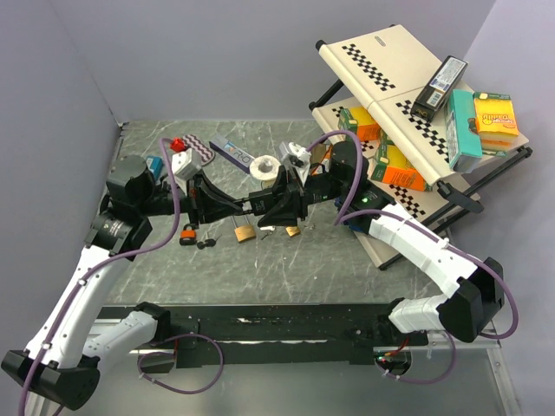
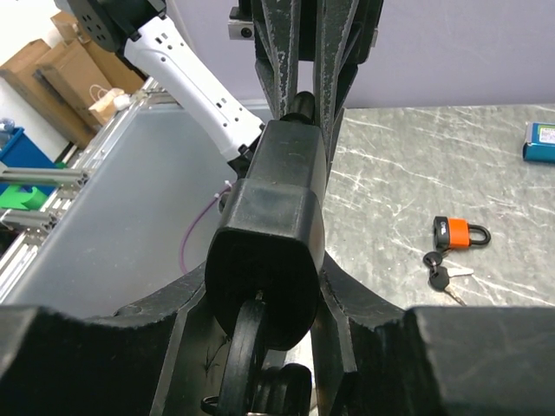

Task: Lock with the key
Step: Lock the lock.

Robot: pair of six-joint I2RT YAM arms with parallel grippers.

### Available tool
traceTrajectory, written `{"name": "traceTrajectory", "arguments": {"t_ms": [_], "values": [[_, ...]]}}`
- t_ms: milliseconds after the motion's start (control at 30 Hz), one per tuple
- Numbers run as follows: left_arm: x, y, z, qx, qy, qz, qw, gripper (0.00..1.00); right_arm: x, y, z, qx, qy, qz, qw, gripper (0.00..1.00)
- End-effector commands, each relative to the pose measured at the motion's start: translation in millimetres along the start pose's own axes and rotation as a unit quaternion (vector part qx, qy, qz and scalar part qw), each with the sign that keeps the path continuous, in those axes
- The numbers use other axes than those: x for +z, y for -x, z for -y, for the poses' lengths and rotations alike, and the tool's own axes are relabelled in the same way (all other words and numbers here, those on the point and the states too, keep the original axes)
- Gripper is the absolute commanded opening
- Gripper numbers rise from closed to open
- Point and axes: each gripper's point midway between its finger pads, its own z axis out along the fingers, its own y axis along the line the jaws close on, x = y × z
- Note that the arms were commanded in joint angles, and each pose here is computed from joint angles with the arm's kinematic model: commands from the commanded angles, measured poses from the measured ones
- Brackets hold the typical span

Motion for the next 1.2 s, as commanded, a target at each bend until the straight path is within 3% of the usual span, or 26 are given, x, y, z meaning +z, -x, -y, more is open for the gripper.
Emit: {"name": "traceTrajectory", "arguments": {"t_ms": [0, 267, 600, 967, 1167], "values": [[11, 25, 4, 0.054, -0.009, 0.045, 0.997, 0.01, 19, 12, -13, -0.024, 0.034, 0.010, 0.999, 0.36], [30, 21, 23, 0.049, -0.049, 0.045, 0.997, 0.01, 29, 10, -13, -0.019, 0.048, 0.005, 0.999, 0.32], [46, 28, 26, 0.056, -0.053, 0.067, 0.995, 0.01, 41, 4, -21, -0.021, 0.071, -0.004, 0.997, 0.12], [60, 32, 18, 0.050, -0.040, 0.089, 0.994, 0.01, 50, 6, -24, -0.021, 0.082, -0.003, 0.996, 0.00], [69, 27, 23, 0.048, -0.055, 0.089, 0.993, 0.01, 54, 8, -25, -0.019, 0.088, -0.002, 0.996, 0.00]]}}
